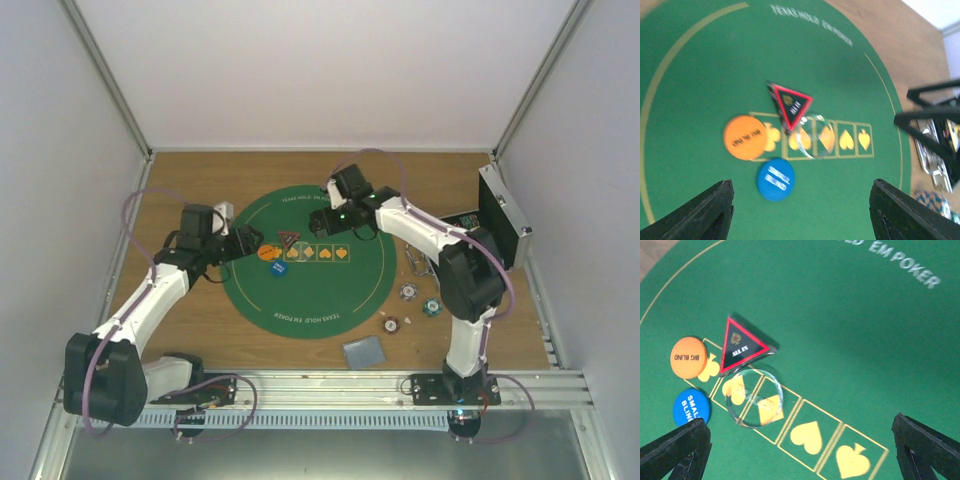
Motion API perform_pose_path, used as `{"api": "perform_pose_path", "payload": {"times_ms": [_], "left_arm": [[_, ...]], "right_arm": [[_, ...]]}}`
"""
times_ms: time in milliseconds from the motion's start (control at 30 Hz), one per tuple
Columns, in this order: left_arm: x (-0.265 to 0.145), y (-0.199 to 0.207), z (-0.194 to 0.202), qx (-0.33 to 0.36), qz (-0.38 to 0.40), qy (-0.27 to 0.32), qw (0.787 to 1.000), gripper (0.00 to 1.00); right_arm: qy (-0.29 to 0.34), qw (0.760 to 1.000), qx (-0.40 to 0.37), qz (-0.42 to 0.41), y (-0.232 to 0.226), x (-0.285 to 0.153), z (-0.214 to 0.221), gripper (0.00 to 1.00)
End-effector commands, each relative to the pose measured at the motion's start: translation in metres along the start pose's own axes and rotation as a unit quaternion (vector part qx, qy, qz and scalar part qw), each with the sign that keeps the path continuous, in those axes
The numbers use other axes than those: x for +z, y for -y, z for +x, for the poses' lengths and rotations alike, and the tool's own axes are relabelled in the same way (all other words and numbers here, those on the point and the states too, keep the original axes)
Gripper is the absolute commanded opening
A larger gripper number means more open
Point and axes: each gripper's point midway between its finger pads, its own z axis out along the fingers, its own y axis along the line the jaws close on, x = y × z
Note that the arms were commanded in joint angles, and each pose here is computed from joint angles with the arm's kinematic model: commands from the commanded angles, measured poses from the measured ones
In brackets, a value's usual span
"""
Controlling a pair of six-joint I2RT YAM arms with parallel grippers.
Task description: Distribute texas hold em gaming equipment
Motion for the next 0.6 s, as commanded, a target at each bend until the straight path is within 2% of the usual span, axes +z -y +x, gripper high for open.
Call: {"api": "perform_pose_path", "payload": {"times_ms": [0,200,567], "left_arm": [[-0.017,-0.01,-0.032,0.002,0.0,0.039,0.999,0.76],[-0.029,-0.008,-0.046,0.021,-0.003,0.054,0.998,0.76],[-0.03,-0.018,-0.021,-0.017,-0.004,0.045,0.999,0.76]], "right_arm": [[-0.027,0.997,-0.05,0.054,-0.014,0.023,0.012,1.0],[-0.06,0.992,-0.096,0.058,-0.044,0.058,0.029,1.0],[-0.092,0.982,-0.152,0.057,-0.063,0.085,0.05,1.0]]}}
